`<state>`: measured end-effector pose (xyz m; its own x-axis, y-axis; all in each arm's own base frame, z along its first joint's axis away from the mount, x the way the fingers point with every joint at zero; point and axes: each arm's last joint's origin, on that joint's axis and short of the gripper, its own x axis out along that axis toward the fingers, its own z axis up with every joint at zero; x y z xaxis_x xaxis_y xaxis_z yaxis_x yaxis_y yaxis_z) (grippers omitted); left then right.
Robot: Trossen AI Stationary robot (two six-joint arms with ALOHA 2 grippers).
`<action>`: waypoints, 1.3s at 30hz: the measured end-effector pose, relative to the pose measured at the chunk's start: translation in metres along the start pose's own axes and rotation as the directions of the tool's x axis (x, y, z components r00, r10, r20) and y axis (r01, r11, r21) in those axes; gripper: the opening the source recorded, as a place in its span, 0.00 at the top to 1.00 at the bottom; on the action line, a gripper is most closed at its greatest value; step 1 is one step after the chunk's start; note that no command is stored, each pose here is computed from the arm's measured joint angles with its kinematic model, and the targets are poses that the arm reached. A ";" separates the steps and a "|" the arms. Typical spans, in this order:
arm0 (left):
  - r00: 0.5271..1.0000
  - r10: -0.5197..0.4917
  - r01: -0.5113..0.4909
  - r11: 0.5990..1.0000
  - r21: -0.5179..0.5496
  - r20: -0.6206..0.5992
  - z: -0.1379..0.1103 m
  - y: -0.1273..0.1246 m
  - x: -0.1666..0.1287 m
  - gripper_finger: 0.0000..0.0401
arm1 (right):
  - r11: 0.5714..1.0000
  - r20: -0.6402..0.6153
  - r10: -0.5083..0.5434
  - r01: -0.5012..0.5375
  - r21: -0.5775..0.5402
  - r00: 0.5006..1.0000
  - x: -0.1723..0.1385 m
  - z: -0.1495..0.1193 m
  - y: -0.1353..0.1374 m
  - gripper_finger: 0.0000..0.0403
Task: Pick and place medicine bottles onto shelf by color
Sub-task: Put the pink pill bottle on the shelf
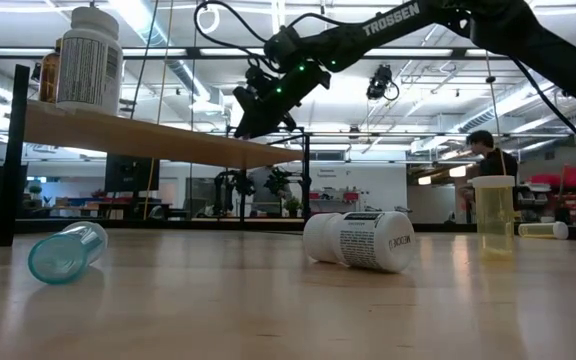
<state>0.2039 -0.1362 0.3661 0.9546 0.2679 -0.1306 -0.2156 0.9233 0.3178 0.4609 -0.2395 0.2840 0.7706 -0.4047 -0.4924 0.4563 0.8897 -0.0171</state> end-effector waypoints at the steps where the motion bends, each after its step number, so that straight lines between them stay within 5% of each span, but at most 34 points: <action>1: 1.000 0.000 0.000 1.000 0.000 0.000 0.000 0.000 0.000 0.57 | 1.000 0.000 0.000 0.000 0.000 1.000 0.000 0.000 0.000 0.65; 39: 1.000 0.000 0.000 1.000 -0.002 0.000 0.000 0.000 0.000 0.57 | 1.000 -0.007 0.005 -0.005 0.014 1.000 0.000 -0.001 0.000 0.65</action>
<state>0.2039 -0.1361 0.3661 0.9545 0.2680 -0.1306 -0.2160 0.9237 0.3163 0.4607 -0.2392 0.2835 0.7701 -0.3984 -0.4982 0.4585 0.8887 -0.0018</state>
